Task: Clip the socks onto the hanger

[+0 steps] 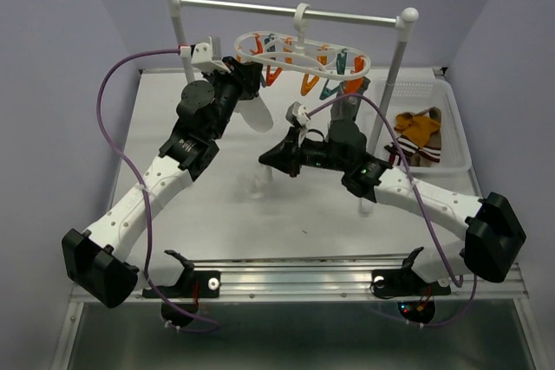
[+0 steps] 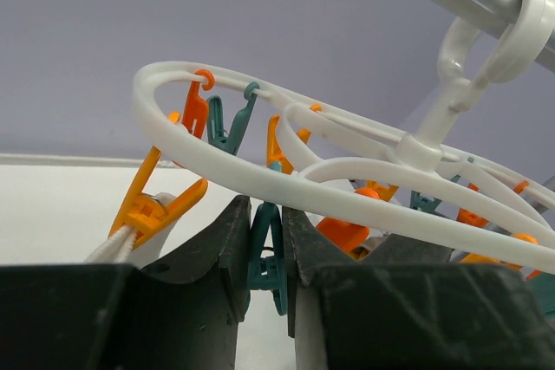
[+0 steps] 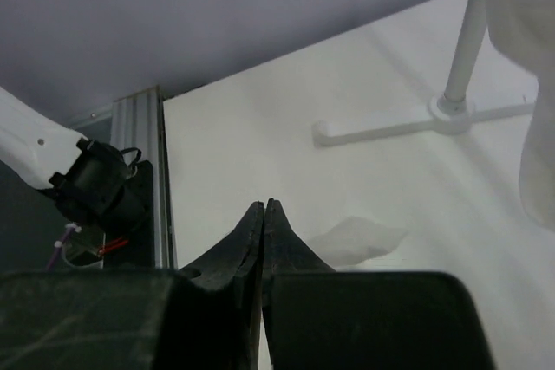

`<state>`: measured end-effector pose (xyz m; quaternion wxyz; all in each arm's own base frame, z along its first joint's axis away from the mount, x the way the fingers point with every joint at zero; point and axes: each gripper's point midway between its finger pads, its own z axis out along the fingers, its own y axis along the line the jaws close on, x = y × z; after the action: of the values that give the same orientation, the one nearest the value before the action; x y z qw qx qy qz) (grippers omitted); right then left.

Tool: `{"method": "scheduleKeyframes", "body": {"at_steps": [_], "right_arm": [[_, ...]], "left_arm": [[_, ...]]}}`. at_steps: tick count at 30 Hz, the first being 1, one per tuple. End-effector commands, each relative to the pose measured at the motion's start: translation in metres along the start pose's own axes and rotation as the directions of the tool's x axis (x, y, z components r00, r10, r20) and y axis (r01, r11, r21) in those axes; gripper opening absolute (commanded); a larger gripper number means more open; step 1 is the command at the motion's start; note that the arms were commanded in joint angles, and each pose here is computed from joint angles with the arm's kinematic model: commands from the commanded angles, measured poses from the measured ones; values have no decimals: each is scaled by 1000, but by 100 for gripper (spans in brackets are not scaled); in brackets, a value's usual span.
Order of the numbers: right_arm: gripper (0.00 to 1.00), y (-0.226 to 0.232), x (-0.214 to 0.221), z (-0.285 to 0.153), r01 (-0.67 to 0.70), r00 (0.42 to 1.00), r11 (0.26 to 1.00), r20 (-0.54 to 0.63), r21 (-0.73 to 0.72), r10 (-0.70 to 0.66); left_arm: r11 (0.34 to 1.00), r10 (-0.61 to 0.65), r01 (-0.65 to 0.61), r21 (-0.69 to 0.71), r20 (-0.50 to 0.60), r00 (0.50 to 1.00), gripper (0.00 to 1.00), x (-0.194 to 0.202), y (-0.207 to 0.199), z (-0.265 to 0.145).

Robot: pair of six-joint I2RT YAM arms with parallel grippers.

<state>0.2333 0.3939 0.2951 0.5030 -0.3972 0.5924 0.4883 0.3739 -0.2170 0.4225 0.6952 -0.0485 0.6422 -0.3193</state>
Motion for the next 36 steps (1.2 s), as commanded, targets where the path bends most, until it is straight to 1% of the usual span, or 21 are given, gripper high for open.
{"method": "scheduleKeyframes", "body": {"at_steps": [1,3,5,7,8,11,13,14,15,16,17,18,20,21,23,24,25,28,31,32,36], "right_arm": [[3,-10,28,-27,-98,995,989,29,114,96],[8,-21,60,-45,-146,989,968,-7,203,151],[21,-37,105,-76,-202,968,907,-62,370,241],[27,-49,127,-99,-253,945,831,-57,495,321],[28,-59,139,-121,-249,938,761,-46,599,343],[29,-82,138,-165,-257,938,582,55,771,341],[35,-86,131,-179,-246,944,535,76,808,320],[38,-85,135,-187,-218,943,518,43,827,329],[41,-82,126,-184,-211,948,542,35,814,317],[46,-80,126,-181,-157,955,579,-27,800,296],[48,-73,129,-170,-111,948,652,-117,750,296],[59,-70,132,-163,-94,939,683,-163,724,302],[63,-52,147,-146,-34,905,769,-307,638,295],[65,-49,147,-137,45,901,796,-369,604,228],[77,-41,160,-121,163,868,824,-476,543,142],[81,-24,160,-106,243,847,863,-530,443,34],[84,-17,172,-98,272,819,882,-574,385,-2],[91,0,183,-77,331,780,912,-613,242,-120],[92,9,196,-52,315,777,931,-613,182,-143],[92,9,193,-42,308,796,935,-586,174,-153],[91,4,210,-25,324,808,929,-562,178,-174]], "left_arm": [[999,-32,31,20,71,997,0,-19,-6,-2],[999,-29,28,17,70,997,0,-19,-6,-2],[1000,-27,26,16,67,997,0,-18,-5,-2],[999,-30,28,32,62,998,0,-17,-8,-2],[999,-31,29,44,54,998,0,-14,-10,-2],[998,-35,32,61,48,998,0,-12,-13,-1],[997,-35,32,74,43,998,0,-11,-16,-1],[996,-35,32,78,41,999,0,-10,-16,0],[996,-33,30,81,40,999,0,-10,-17,0],[996,-32,28,84,38,999,0,-10,-17,0],[996,-30,27,82,38,999,0,-10,-17,0],[996,-28,25,80,39,999,0,-10,-17,1],[997,-29,26,77,37,999,0,-10,-17,1],[997,-32,29,77,35,999,0,-10,-17,0],[997,-35,32,74,36,999,0,-10,-16,0],[996,-34,31,79,36,999,0,-11,-17,0],[996,-34,31,80,35,999,0,-11,-18,0],[997,-37,34,76,29,999,0,-9,-17,0],[997,-39,38,69,20,999,0,-5,-15,0],[997,-43,41,70,21,999,0,-6,-15,-1],[997,-48,46,60,19,999,0,-6,-14,-1]]}}
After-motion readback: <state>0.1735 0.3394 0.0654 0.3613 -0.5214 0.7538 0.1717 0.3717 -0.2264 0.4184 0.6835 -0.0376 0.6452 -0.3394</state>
